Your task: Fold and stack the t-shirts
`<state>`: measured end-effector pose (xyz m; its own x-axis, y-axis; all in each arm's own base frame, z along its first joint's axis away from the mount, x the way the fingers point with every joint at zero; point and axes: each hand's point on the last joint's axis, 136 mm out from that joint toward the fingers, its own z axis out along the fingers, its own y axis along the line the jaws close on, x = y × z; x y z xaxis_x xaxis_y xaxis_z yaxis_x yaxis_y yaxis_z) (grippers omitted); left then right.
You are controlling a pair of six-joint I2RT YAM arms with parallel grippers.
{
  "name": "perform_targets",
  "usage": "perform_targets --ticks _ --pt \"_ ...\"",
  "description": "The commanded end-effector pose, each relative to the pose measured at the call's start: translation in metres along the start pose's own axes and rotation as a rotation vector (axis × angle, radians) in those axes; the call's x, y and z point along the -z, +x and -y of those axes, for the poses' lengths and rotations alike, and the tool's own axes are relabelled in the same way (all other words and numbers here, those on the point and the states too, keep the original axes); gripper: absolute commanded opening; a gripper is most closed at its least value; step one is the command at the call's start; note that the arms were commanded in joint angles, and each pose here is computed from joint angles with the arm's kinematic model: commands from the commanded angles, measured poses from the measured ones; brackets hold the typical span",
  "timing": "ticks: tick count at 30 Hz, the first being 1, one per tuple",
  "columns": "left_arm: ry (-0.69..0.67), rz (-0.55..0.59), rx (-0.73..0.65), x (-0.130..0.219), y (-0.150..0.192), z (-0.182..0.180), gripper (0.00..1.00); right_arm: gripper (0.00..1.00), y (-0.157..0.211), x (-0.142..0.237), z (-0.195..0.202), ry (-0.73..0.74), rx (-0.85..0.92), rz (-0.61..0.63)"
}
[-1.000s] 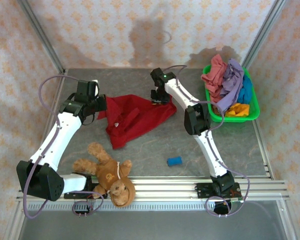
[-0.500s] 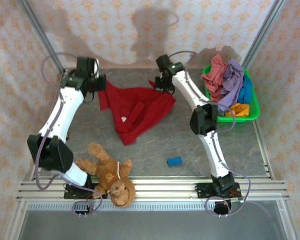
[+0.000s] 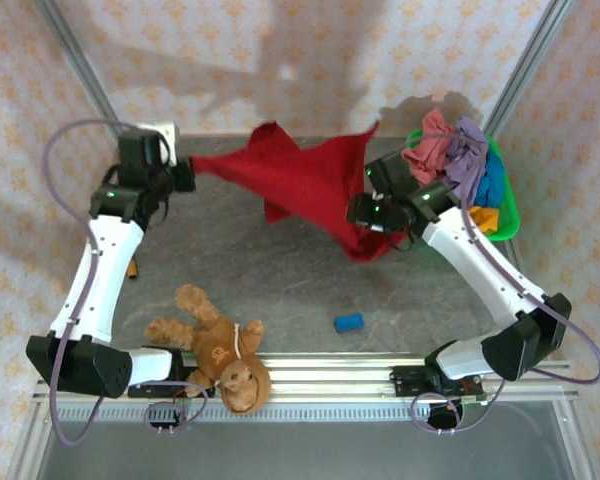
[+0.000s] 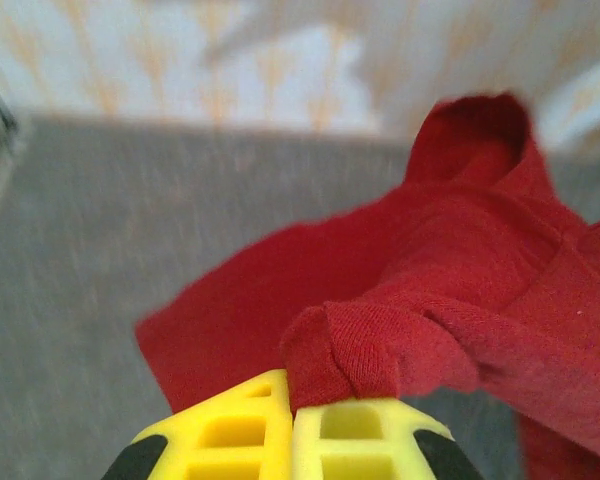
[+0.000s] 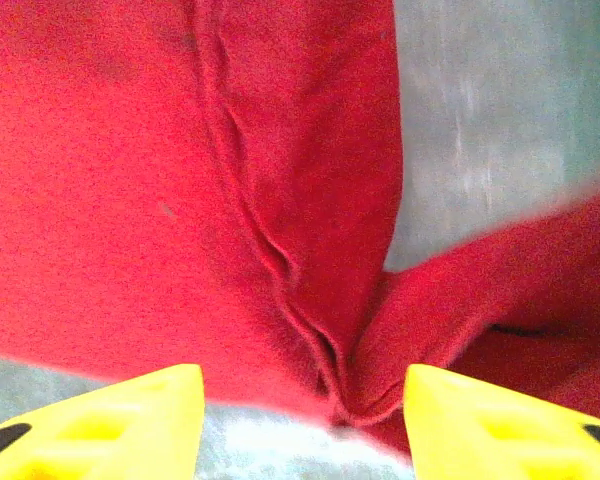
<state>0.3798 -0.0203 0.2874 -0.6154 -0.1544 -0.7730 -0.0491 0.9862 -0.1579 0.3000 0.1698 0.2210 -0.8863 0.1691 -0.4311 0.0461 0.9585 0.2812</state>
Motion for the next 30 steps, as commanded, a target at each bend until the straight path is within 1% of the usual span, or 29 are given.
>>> perform_targets --ticks 1,3,5,7,9,11,13,17,19,23,25,30 --pt "0.051 -0.146 0.079 -0.042 0.069 0.004 0.00 0.60 0.012 -0.017 0.009 0.024 -0.084 -0.023" --pt "0.036 -0.222 0.086 -0.060 0.100 -0.002 0.00 0.60 0.014 -0.024 0.004 0.005 -0.084 -0.045" --pt "0.014 -0.321 0.083 -0.072 0.123 -0.007 0.00 0.60 0.012 -0.037 0.004 0.031 -0.061 -0.069" --pt "-0.009 -0.386 0.079 -0.078 0.137 -0.011 0.00 0.60 0.004 -0.050 0.006 0.073 -0.039 -0.091" --pt "-0.023 -0.418 0.083 -0.081 0.145 -0.014 0.00 0.60 -0.011 -0.061 0.008 0.115 -0.011 -0.095" --pt "-0.031 -0.426 0.089 -0.082 0.149 -0.015 0.00 0.59 -0.024 -0.077 0.015 0.174 0.015 -0.103" --pt "-0.043 -0.429 0.096 -0.084 0.151 -0.018 0.00 0.57 -0.031 -0.101 0.020 0.189 0.003 -0.146" --pt "-0.065 -0.446 0.099 -0.083 0.156 -0.021 0.00 0.57 -0.027 -0.136 0.042 0.255 -0.027 -0.247" --pt "-0.063 -0.446 0.101 -0.082 0.157 -0.021 0.00 0.57 -0.027 -0.147 0.056 0.282 -0.047 -0.253" --pt "-0.065 -0.451 0.104 -0.082 0.159 -0.022 0.00 0.55 -0.028 -0.161 0.083 0.285 -0.112 -0.254" --pt "-0.063 -0.454 0.105 -0.082 0.159 -0.021 0.00 0.51 -0.028 -0.164 0.095 0.295 -0.123 -0.267" --pt "-0.068 -0.458 0.101 -0.080 0.157 -0.021 0.00 0.37 -0.023 -0.170 0.114 0.315 -0.136 -0.279"
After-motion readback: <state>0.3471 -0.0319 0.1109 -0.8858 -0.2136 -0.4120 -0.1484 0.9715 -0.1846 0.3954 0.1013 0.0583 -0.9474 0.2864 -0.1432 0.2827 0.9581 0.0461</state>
